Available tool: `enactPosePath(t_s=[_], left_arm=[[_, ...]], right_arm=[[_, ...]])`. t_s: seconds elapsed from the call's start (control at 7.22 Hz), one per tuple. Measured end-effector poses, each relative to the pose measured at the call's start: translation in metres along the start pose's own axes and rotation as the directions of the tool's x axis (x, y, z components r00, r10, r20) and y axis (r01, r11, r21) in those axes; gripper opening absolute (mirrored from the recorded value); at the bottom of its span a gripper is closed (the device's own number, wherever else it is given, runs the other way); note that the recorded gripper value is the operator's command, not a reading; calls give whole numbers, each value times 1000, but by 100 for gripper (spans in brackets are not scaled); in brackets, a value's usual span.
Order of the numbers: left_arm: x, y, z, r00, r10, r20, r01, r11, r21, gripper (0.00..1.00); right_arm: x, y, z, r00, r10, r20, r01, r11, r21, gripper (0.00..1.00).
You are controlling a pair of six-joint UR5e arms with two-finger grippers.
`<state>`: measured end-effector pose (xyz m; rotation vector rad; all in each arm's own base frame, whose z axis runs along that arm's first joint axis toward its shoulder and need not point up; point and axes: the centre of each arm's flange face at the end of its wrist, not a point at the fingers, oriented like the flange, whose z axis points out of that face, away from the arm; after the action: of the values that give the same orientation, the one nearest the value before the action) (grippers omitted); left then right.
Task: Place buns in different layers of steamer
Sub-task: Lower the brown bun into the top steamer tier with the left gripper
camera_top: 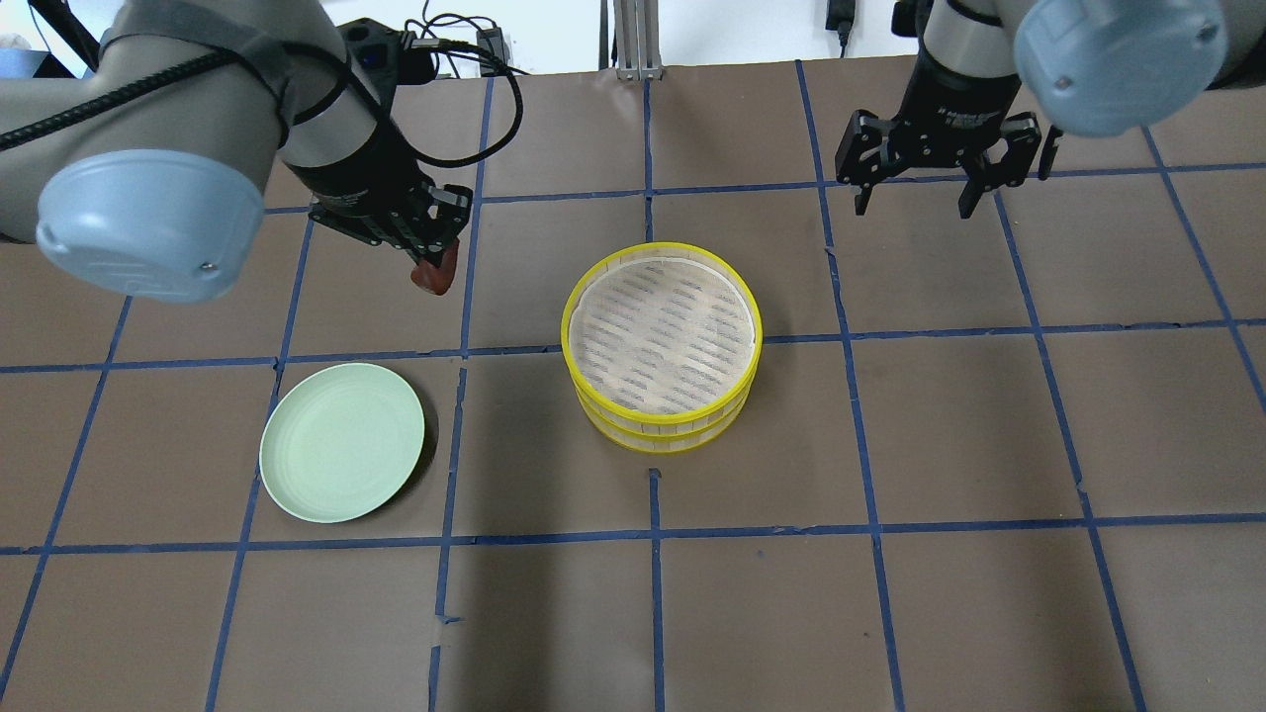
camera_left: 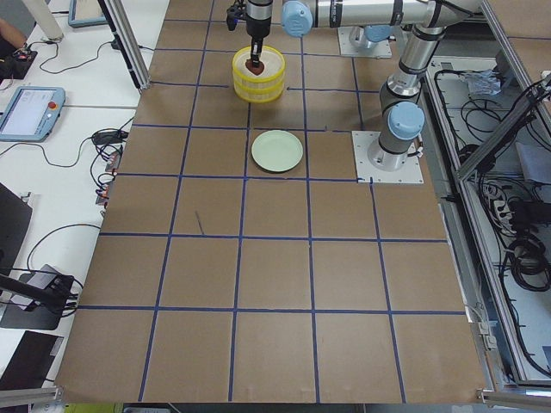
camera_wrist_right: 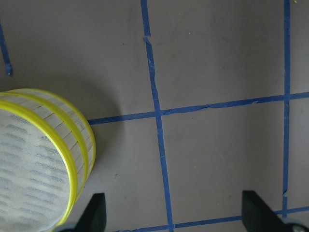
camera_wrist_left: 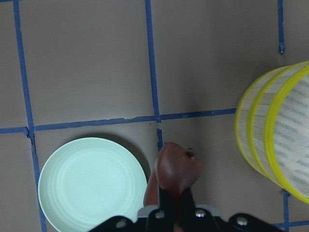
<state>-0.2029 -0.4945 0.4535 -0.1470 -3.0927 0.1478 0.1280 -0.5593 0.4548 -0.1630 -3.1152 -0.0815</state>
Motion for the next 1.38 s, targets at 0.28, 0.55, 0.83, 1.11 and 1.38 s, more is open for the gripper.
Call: enactPosePath(t_s=[0.28,0.55,0.83,1.11,1.38], left_arm=[[47,-13,17,997,-13,-82,17,999,43,3],[104,-28,60,986,-40,-159,53,996,76,16],[147,-24,104,984,-59,-169,68,997,44,100],[155,-16,123,986,-65,-156,68,998,12,100],[148,-8,129,990,-54,-127,54,999,-5,100]], right_arm=[[-1,24,-39,1000,-15,13,15,1000,19,100],[-6,46,-44,999,-35,24,34,999,28,100],[-1,58,-57,998,-65,24,63,996,68,100],[3,61,-60,997,-70,28,67,994,88,100],[10,60,-51,998,-58,29,56,996,72,100]])
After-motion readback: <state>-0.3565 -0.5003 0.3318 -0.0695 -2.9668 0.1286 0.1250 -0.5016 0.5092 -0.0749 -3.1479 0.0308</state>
